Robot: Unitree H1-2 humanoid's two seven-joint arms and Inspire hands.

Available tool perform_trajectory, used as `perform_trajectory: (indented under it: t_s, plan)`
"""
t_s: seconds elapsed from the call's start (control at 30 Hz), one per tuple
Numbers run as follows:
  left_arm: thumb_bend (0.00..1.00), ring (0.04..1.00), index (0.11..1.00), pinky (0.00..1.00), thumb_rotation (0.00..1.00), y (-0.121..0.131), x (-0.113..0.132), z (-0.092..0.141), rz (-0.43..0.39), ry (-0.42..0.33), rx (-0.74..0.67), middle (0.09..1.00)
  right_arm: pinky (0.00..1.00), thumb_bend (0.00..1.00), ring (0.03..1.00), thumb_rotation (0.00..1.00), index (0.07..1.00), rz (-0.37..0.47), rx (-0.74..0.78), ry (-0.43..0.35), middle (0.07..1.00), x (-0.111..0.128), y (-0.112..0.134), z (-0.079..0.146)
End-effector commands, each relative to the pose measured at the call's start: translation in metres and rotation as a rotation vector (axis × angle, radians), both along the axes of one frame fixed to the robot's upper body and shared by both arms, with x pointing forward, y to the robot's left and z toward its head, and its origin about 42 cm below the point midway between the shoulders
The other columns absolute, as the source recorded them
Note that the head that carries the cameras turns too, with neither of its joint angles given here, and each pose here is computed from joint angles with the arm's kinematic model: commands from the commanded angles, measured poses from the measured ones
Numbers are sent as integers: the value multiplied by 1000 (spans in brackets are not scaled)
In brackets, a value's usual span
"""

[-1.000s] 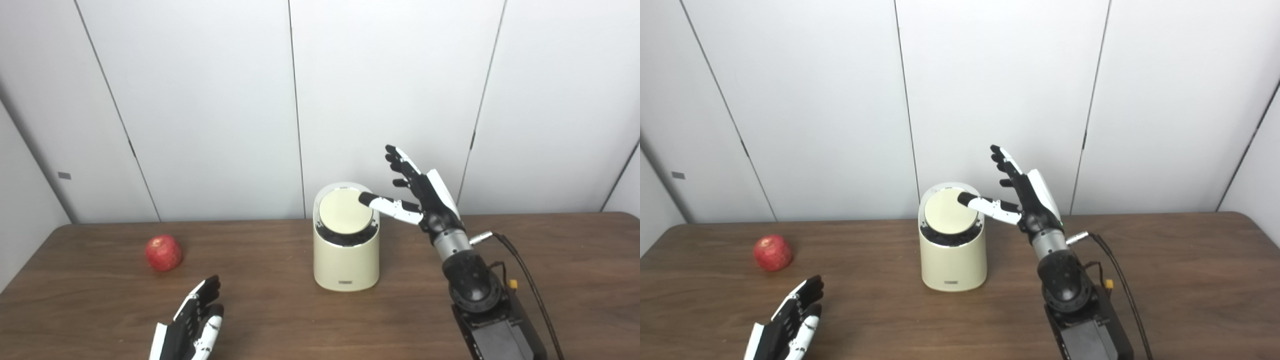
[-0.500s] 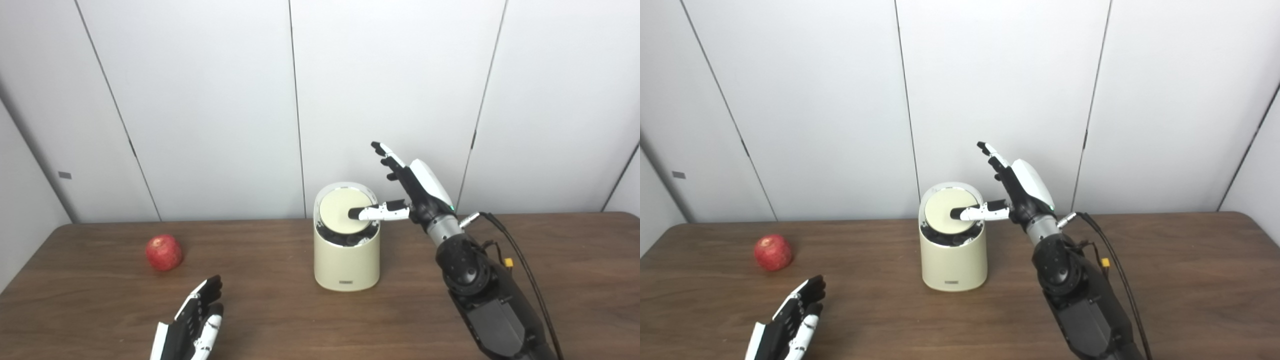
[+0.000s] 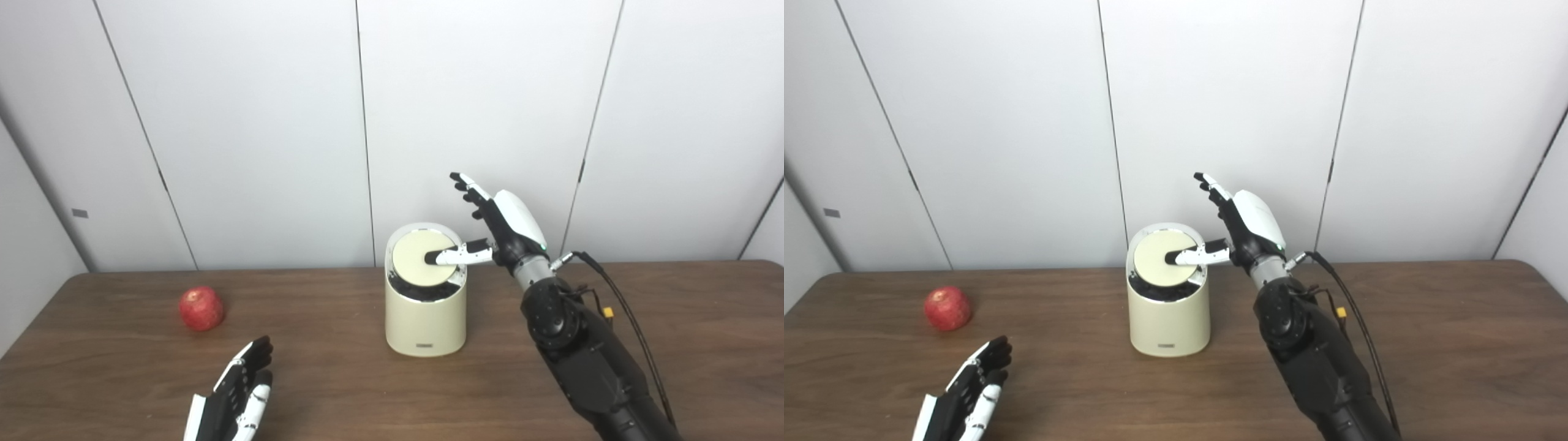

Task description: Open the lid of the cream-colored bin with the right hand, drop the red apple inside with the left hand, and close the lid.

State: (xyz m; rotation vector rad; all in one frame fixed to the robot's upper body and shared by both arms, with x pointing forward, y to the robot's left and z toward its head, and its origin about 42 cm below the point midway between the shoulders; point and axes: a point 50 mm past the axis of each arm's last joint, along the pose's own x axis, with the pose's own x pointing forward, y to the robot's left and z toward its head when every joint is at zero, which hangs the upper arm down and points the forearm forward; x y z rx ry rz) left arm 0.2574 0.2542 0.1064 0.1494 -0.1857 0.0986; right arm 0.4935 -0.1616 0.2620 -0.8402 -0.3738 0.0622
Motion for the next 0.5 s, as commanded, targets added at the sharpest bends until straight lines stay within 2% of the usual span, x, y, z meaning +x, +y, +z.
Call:
perform_trajectory:
  t_s: [0.0,0.23,0.47]
  plan:
    - [388,864,882,851,656,-13,-24,-38,10,143,-52,866,748,970,862,373,918,34,0,-118,893,5,11,33]
    - [404,862,878,842,655,-14,-24,-38,17,145,-58,865,786,967,870,372,916,43,-64,-128,891,3,10,32]
    - [405,856,876,834,656,-14,-23,-38,18,143,-60,860,770,976,865,379,917,46,-60,-110,890,-2,8,32]
